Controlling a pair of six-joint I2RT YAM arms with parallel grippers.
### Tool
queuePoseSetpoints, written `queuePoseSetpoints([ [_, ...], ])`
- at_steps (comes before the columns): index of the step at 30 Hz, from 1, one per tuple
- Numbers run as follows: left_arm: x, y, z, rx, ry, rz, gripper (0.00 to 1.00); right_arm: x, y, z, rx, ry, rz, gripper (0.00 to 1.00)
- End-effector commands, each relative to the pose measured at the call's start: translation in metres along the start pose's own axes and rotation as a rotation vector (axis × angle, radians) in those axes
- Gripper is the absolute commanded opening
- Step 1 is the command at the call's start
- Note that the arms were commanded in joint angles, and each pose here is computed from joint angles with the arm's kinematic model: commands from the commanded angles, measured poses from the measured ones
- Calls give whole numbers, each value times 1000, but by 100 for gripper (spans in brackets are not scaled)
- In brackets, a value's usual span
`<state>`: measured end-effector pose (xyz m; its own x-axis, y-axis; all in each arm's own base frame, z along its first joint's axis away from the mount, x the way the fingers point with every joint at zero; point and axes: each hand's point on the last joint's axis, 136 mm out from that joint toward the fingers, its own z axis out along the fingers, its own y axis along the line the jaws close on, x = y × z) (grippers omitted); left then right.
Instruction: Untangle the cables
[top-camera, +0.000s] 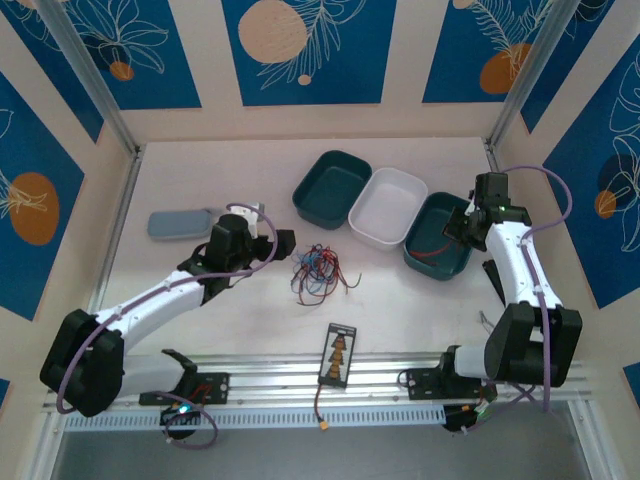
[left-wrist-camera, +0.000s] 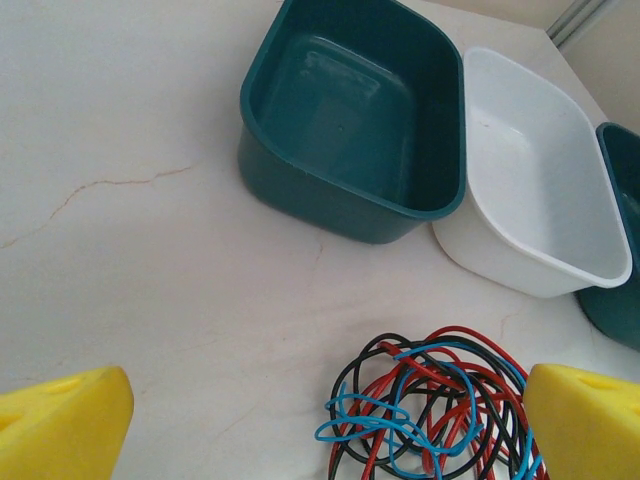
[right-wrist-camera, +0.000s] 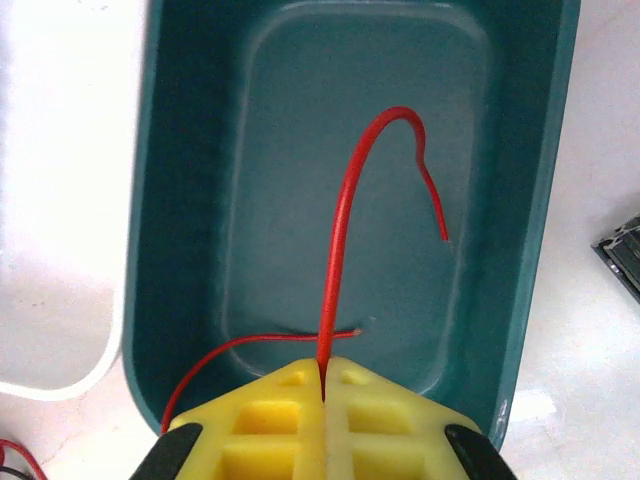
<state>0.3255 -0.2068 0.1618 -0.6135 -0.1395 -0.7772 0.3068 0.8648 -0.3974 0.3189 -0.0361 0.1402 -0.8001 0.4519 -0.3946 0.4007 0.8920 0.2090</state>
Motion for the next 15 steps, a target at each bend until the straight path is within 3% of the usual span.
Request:
queuePoseSetpoints([
  [1,-7,-1,-5,9,-34,-10,100,9,-3,12,-9,46,5,0],
  [10,-7,-2,-4,16,-33,-12,100,0,-1,46,-10,96,-8,2],
  [12,-7,-2,-4,15,-31,-14,100,-3,-1,54,-1,112,-12,6],
  [15,-6,-2,-4,15,-27,-16,100,-9,-1,59,7,122,-16,22],
])
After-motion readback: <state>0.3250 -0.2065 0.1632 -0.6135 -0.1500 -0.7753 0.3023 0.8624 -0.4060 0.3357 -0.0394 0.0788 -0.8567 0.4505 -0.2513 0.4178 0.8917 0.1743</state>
